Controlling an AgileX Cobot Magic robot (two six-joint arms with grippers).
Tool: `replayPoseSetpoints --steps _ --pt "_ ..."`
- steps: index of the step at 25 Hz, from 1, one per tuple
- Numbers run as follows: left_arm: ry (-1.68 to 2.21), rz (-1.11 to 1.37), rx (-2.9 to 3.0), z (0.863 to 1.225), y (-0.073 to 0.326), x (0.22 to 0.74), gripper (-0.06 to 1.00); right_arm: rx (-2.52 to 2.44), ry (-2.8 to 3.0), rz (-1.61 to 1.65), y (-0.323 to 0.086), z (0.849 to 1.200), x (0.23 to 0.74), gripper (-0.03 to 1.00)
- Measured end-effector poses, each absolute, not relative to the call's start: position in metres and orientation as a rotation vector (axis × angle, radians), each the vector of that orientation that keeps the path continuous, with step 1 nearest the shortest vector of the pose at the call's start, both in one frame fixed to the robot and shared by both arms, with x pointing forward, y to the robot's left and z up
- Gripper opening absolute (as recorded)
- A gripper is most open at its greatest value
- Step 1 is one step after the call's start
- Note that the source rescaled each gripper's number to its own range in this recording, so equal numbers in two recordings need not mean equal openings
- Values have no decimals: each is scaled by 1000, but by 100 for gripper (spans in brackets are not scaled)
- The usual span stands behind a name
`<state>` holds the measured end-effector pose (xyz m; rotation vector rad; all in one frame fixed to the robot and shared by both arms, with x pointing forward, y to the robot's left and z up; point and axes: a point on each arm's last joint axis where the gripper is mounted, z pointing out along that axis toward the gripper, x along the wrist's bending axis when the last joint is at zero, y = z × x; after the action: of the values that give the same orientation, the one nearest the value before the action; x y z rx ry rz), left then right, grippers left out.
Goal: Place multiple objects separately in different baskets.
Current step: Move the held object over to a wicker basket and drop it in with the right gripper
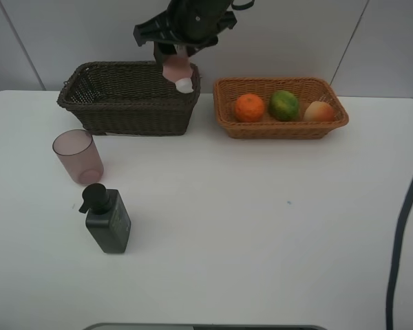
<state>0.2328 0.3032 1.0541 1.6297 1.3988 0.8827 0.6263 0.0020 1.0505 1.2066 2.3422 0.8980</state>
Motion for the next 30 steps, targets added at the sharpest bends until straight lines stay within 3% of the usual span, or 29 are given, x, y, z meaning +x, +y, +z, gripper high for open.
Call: replayPoseSetpoints --steps 9,16,30 --pt "1399 883 1630 1054 303 233 95 1097 2160 1172 17 1030 652 0" --pt "1399 883 1630 1054 303 233 95 1083 2149 1201 27 987 666 0" --pt "1399 883 1630 1054 303 233 95 1130 2120 1185 14 940 689 0"
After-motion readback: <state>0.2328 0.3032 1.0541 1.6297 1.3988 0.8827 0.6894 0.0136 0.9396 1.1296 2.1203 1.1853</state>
